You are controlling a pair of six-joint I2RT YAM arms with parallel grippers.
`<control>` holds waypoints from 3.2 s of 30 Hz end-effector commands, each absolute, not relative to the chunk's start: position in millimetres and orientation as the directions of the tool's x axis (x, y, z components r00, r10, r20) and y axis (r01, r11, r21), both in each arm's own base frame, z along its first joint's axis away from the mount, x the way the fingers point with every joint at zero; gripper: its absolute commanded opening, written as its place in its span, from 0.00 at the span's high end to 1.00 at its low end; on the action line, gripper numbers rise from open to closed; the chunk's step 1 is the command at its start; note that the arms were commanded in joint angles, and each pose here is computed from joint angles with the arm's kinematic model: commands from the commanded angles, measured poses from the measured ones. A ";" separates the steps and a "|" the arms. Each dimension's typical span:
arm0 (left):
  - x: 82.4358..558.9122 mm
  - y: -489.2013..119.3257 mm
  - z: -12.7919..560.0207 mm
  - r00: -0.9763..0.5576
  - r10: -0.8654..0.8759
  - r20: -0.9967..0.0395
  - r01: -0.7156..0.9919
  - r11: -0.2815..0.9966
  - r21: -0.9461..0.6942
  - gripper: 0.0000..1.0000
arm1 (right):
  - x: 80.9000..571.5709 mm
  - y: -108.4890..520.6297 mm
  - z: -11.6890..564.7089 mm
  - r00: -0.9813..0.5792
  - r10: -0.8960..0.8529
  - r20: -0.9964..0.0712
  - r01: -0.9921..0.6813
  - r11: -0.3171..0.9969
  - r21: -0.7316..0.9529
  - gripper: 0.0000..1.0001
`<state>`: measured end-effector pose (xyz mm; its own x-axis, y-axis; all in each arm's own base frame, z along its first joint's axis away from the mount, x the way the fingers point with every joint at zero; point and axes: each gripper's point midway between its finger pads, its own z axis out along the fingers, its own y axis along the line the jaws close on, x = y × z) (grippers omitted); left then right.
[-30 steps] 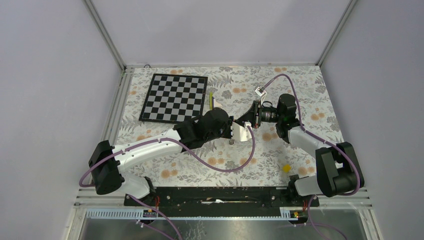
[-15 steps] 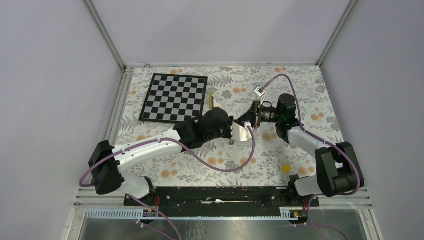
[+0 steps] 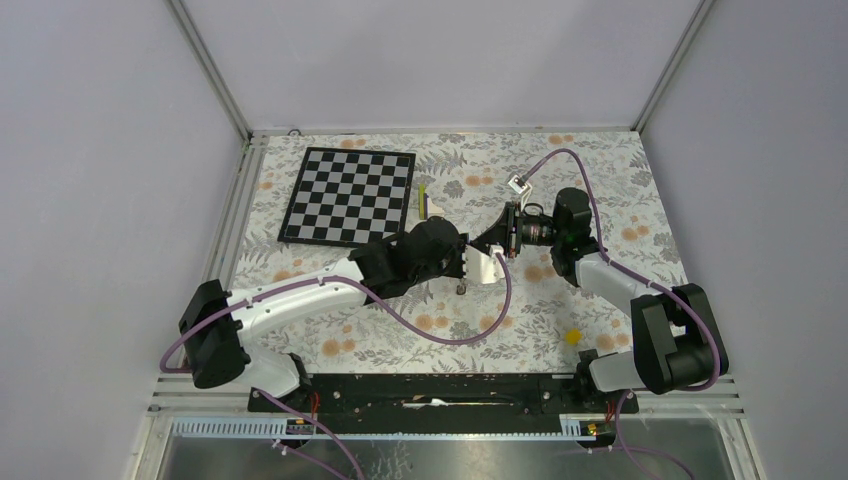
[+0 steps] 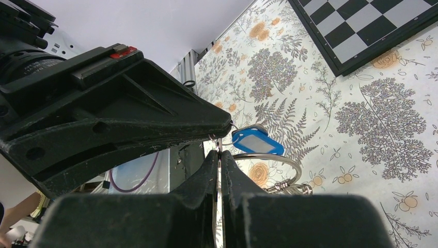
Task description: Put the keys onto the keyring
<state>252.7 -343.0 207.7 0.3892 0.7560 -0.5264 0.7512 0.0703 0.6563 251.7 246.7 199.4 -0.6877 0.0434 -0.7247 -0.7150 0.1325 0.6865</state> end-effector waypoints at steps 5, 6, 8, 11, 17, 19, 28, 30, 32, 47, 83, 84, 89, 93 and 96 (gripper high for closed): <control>255.4 -359.2 235.9 0.432 0.706 -0.561 0.718 0.108 0.688 1.00 | 246.5 254.1 209.7 -0.641 0.017 -0.767 -0.764 0.083 0.640 1.00; 255.5 -359.0 236.1 0.432 0.707 -0.560 0.717 0.108 0.689 1.00 | 246.7 254.0 209.4 -0.643 0.016 -0.766 -0.763 0.084 0.641 1.00; 255.4 -358.9 234.7 0.431 0.708 -0.559 0.718 0.106 0.688 1.00 | 246.3 254.4 209.1 -0.642 0.015 -0.767 -0.764 0.083 0.640 1.00; 254.8 -359.4 235.1 0.433 0.707 -0.560 0.718 0.105 0.688 1.00 | 246.2 254.4 209.1 -0.641 0.015 -0.767 -0.764 0.083 0.640 1.00; 255.2 -359.2 234.9 0.433 0.708 -0.558 0.717 0.105 0.689 1.00 | 245.7 255.0 208.3 -0.641 0.012 -0.767 -0.764 0.083 0.640 1.00; 255.3 -359.3 235.2 0.433 0.708 -0.558 0.717 0.105 0.689 1.00 | 245.9 255.1 208.4 -0.640 0.010 -0.769 -0.765 0.084 0.638 1.00; 254.8 -359.9 235.2 0.434 0.707 -0.558 0.717 0.104 0.689 1.00 | 245.1 256.0 206.7 -0.640 0.005 -0.768 -0.765 0.085 0.638 1.00; 254.7 -359.9 233.5 0.433 0.709 -0.556 0.718 0.101 0.689 1.00 | 244.8 256.4 207.0 -0.640 0.004 -0.768 -0.765 0.084 0.638 1.00; 254.9 -360.1 233.2 0.433 0.710 -0.556 0.719 0.101 0.688 1.00 | 244.6 256.8 206.4 -0.640 0.002 -0.768 -0.765 0.083 0.638 1.00; 254.4 -361.7 231.9 0.432 0.710 -0.555 0.720 0.099 0.687 1.00 | 245.1 257.0 206.0 -0.634 -0.001 -0.773 -0.770 0.088 0.632 1.00; 261.4 -366.4 246.9 0.402 0.706 -0.583 0.703 0.170 0.691 1.00 | 248.1 259.0 194.1 -0.635 -0.025 -0.772 -0.769 0.119 0.628 1.00; 262.1 -366.0 247.5 0.401 0.707 -0.583 0.700 0.175 0.693 1.00 | 248.2 259.0 194.4 -0.634 -0.025 -0.773 -0.770 0.119 0.627 1.00; 263.2 -365.6 248.6 0.399 0.708 -0.583 0.696 0.180 0.695 1.00 | 248.0 259.5 193.7 -0.635 -0.027 -0.772 -0.769 0.117 0.629 1.00; 264.9 -365.5 249.3 0.395 0.708 -0.585 0.691 0.191 0.697 1.00 | 247.9 259.5 192.4 -0.637 -0.029 -0.770 -0.767 0.118 0.631 1.00; 265.5 -367.0 250.0 0.391 0.705 -0.592 0.691 0.200 0.695 1.00 | 247.5 259.9 193.1 -0.635 -0.030 -0.772 -0.769 0.115 0.628 1.00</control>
<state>253.0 -345.8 202.0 0.3650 0.7834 -0.5031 0.7485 0.0745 0.6590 247.5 252.9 181.1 -0.6769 -0.0175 -0.7359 -0.7293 0.1517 0.6672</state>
